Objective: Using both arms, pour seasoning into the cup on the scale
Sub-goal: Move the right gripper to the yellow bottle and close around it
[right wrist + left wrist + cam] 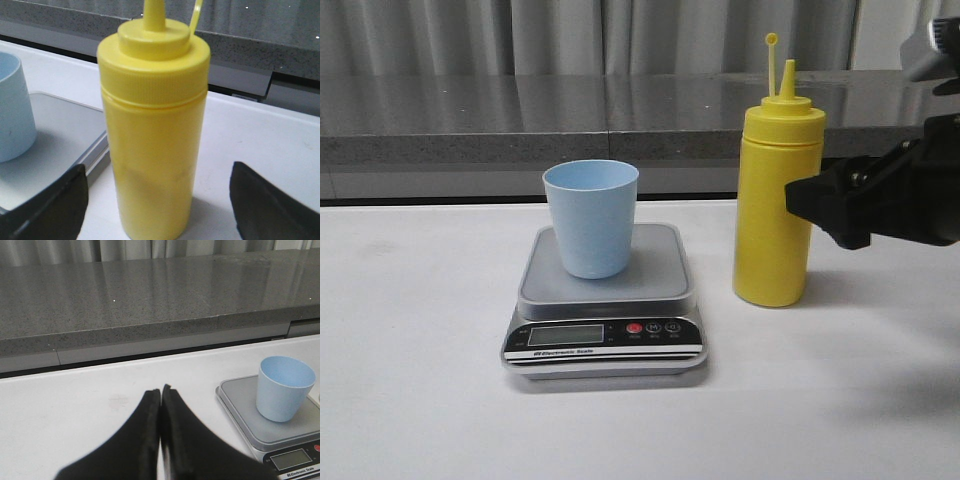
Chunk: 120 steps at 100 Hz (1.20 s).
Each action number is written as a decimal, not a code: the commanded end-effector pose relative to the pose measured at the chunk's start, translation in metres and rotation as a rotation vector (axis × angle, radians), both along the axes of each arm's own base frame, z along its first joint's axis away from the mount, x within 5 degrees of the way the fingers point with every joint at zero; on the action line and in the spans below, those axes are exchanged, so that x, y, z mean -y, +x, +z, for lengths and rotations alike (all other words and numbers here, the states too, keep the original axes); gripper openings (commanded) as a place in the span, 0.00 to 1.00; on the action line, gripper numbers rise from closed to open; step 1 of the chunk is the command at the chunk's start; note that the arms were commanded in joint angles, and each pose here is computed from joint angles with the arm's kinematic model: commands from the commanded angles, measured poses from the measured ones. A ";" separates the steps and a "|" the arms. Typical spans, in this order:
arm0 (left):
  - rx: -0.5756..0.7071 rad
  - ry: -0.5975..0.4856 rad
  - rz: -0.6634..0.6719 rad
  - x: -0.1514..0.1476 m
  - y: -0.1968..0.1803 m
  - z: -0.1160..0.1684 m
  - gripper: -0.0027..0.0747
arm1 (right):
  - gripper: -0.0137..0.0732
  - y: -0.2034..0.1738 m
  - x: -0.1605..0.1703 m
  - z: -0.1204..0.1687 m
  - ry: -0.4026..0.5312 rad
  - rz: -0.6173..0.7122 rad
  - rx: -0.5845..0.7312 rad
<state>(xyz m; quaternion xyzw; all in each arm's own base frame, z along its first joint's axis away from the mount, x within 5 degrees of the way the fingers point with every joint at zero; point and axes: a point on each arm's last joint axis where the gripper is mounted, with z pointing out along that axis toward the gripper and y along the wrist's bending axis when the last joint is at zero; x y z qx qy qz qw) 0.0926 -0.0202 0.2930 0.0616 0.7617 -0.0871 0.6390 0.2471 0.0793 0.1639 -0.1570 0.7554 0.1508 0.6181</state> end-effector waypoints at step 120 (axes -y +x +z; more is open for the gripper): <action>0.102 -0.031 0.013 -0.001 0.001 0.017 0.01 | 0.83 0.041 -0.015 0.013 0.062 0.049 0.123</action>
